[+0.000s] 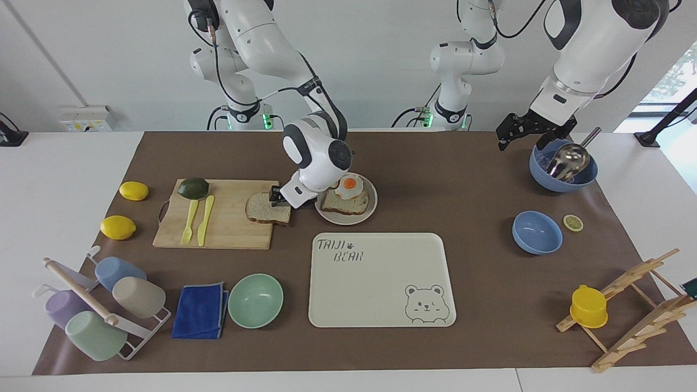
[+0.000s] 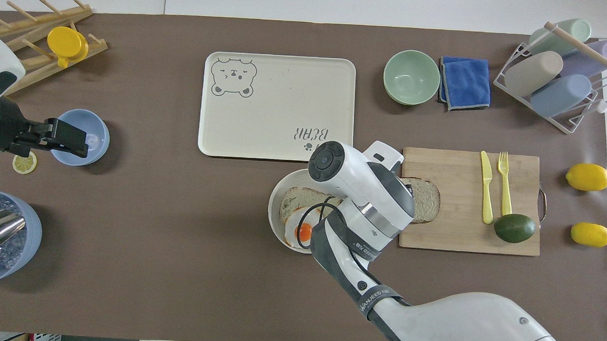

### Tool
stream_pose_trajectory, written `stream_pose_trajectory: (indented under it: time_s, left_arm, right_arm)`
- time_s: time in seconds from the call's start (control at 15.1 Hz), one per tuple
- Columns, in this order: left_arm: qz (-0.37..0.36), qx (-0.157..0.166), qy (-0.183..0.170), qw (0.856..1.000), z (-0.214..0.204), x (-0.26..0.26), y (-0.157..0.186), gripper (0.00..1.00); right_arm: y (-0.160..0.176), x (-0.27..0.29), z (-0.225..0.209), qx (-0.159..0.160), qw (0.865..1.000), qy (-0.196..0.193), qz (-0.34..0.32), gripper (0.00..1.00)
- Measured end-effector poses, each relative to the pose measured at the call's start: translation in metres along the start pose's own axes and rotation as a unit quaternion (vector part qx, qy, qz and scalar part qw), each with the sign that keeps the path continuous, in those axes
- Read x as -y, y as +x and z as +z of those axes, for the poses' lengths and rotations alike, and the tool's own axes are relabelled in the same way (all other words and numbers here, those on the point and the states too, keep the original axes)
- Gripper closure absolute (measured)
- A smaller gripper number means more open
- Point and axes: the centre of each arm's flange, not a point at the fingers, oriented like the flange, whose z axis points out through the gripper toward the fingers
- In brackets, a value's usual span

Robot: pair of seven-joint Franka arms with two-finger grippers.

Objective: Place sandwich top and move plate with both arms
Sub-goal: 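Carry the bread slice with the right gripper over the white plate, then lower the bread slice onto the egg sandwich and open the right gripper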

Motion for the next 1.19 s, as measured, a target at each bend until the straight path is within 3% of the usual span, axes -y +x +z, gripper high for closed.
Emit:
stream_pose_trajectory:
  time_s: [0.2,0.53,0.73,1.19]
  left_arm:
    - [-0.001,-0.002,0.000,1.000,-0.001,0.001,0.001,0.00]
    - [-0.006,-0.018,-0.002,1.000,-0.004,0.006,0.004,0.00]
    - [-0.013,-0.021,-0.003,1.000,-0.004,0.013,0.005,0.00]
    - [-0.012,-0.021,-0.003,1.000,-0.004,0.013,0.005,0.00]
  right_arm:
    - [-0.005,0.010,-0.039,-0.010,1.000,-0.005,-0.010,0.87]
    - [-0.053,0.080,-0.138,-0.068,0.996,-0.015,-0.062,0.87]
    - [-0.069,0.108,-0.152,-0.085,0.993,-0.017,-0.084,0.89]
    - [-0.058,0.124,-0.148,-0.109,0.990,0.013,-0.090,0.89]
